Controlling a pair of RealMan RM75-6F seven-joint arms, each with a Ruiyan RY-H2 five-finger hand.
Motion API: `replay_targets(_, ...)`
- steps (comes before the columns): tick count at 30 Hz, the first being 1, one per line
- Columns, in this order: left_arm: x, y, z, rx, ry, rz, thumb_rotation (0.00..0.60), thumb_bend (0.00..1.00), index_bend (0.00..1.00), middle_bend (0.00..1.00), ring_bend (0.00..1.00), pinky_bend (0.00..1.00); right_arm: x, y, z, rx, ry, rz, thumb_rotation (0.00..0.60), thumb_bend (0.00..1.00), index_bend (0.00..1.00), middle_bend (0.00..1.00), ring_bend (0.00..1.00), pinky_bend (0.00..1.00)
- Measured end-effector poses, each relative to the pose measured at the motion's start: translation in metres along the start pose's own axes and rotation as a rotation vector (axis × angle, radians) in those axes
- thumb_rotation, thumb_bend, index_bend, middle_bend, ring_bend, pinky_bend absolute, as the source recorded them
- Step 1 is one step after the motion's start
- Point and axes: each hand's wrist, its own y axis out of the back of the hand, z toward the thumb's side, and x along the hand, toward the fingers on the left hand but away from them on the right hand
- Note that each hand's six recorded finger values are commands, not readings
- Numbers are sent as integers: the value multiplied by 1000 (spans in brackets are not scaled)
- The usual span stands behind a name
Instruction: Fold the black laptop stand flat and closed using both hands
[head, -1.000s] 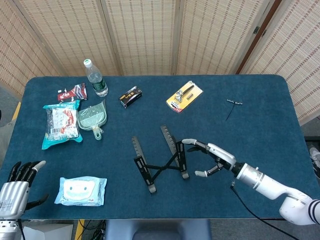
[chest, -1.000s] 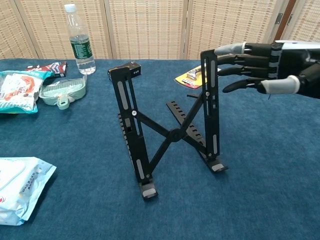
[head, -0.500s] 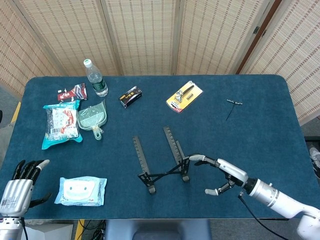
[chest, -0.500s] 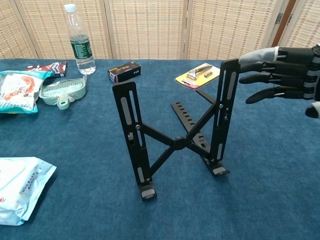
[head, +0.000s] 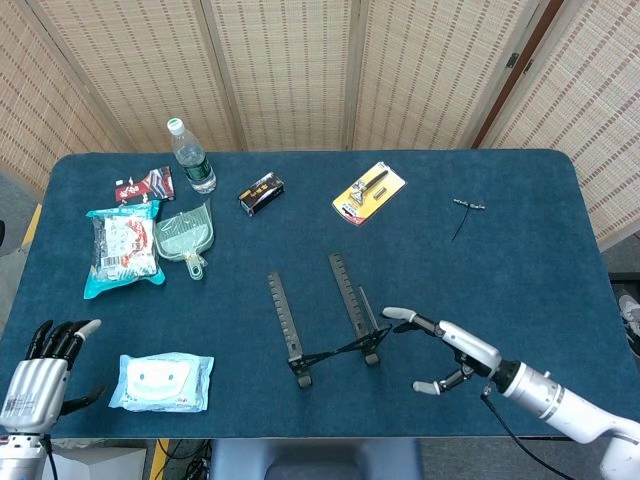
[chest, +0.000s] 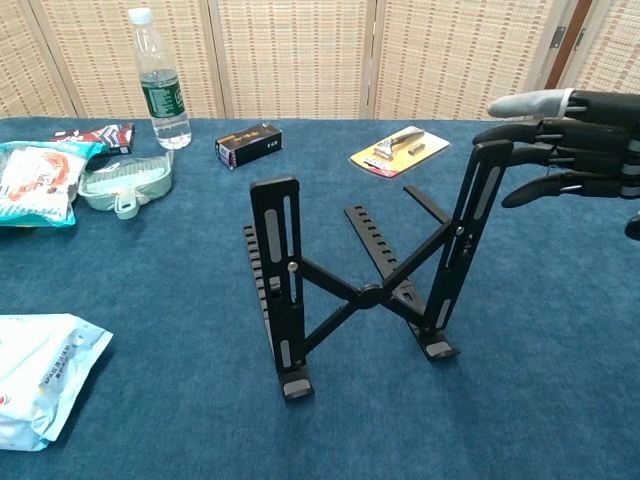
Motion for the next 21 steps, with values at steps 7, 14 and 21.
replay_targets(7,-2,1,-3,-3,8,3,600,127,150,165,121,19,-5,2,-1,8,1,-6,600,140,0,110,56,167)
replay_targets(14,-3,2,-4,-6,8,7,600,127,149,165,121,19,-19,10,-4,18,-7,-25,600,140,0,110,56,167)
replay_targets(21,-5,3,-5,-8,15,10,600,127,150,165,121,19,-41,5,-11,1,-13,-6,600,99,0,109,56,167)
